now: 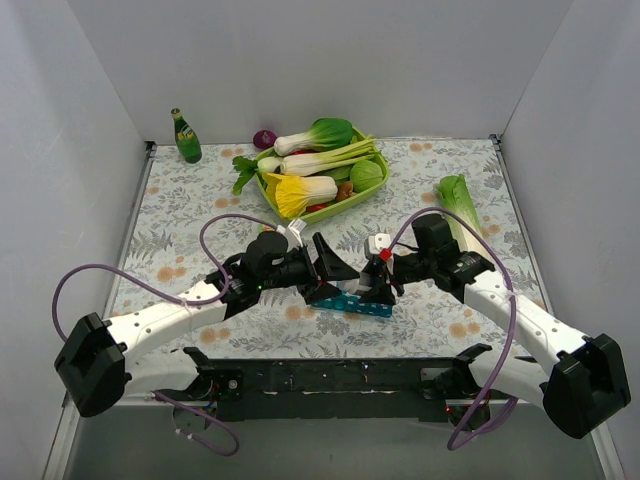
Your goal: Sort the pills into containers
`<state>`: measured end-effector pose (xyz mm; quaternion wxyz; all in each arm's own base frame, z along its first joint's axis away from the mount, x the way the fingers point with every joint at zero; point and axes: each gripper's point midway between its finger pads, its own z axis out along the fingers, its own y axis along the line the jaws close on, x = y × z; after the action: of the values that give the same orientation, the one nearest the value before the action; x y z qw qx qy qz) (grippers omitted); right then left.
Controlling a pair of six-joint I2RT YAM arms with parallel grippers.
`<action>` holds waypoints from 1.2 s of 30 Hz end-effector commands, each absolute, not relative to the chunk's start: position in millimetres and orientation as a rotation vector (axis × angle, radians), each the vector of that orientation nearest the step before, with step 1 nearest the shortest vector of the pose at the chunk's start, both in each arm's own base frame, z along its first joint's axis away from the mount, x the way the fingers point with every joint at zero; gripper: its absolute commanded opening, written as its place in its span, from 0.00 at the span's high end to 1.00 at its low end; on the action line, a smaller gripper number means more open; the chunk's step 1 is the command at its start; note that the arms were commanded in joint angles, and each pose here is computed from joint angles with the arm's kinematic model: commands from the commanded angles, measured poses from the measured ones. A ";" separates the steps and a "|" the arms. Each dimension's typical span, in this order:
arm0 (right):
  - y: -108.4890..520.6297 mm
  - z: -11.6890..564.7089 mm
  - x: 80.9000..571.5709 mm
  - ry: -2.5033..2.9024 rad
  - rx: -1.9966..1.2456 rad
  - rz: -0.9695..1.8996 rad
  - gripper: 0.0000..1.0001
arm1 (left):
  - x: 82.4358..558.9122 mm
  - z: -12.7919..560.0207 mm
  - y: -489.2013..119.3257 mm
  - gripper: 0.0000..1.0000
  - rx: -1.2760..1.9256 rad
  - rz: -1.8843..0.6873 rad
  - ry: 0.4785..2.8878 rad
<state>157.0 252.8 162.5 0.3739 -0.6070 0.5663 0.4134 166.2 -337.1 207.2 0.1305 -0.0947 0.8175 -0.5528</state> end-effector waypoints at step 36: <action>251.2 170.7 134.8 1.288 -1.623 1.189 0.88 | 150.9 231.7 -333.4 0.18 1.351 -0.995 1.254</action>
<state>138.0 249.6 164.5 0.3628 -0.6305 0.5170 0.4512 147.5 -321.6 198.2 0.4683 0.5614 0.5515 -0.4017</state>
